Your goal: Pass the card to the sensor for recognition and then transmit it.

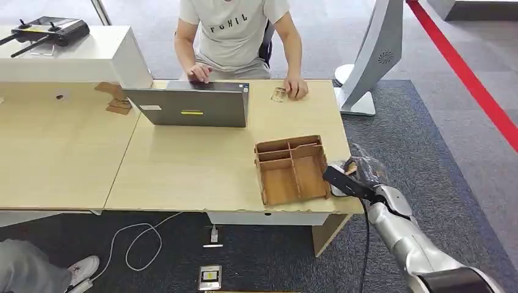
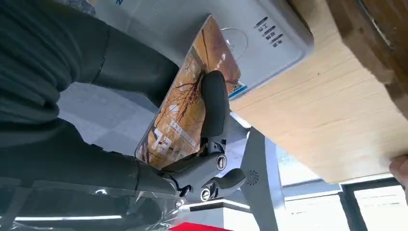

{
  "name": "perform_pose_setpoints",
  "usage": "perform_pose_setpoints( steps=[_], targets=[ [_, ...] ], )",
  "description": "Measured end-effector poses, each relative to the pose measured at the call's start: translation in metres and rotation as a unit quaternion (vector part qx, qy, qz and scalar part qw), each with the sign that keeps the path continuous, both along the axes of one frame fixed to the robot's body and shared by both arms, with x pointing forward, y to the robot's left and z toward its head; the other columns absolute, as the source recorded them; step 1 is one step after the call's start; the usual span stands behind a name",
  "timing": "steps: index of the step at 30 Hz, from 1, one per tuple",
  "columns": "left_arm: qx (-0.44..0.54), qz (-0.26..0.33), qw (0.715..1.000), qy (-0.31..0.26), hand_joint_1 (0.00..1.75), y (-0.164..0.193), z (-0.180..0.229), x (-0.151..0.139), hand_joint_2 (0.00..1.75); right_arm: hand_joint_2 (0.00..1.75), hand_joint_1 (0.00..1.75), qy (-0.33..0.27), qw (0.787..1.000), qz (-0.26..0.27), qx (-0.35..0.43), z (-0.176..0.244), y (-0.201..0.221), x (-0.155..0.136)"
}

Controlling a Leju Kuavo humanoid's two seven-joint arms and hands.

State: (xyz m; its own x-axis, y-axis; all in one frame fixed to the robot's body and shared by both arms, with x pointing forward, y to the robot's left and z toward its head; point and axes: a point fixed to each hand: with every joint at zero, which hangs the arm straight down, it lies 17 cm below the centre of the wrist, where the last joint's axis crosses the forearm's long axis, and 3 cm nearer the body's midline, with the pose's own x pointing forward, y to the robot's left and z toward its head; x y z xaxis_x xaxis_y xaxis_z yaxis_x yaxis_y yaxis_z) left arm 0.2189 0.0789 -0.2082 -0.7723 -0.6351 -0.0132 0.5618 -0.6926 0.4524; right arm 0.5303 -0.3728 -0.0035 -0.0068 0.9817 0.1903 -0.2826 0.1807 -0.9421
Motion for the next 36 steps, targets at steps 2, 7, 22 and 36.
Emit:
perform_pose_setpoints(
  steps=[2, 7, 22, 36],
  targets=[
    [0.0, 0.001, 1.0, 0.0, 0.0, 0.0, 0.0, 0.0, 0.0, 1.75, 1.75, 0.001, 1.0, 0.0, 0.001, 0.0, 0.0, 0.0],
    [0.001, 0.001, 1.0, -0.001, 0.0, 0.0, 0.0, 0.0, 0.0, 1.75, 1.75, -0.002, 1.0, 0.005, -0.001, 0.002, 0.002, 0.002],
    [0.007, -0.014, 1.0, -0.006, 0.0, 0.0, 0.001, 0.002, 0.0, 1.75, 1.75, -0.154, 0.984, 0.09, 0.023, 0.11, 0.06, 0.058],
    [0.003, -0.031, 0.999, 0.007, 0.0, -0.002, 0.0, -0.004, 0.0, 1.75, 1.75, -0.245, 0.956, 0.157, 0.031, 0.197, 0.132, 0.087]
  ],
)
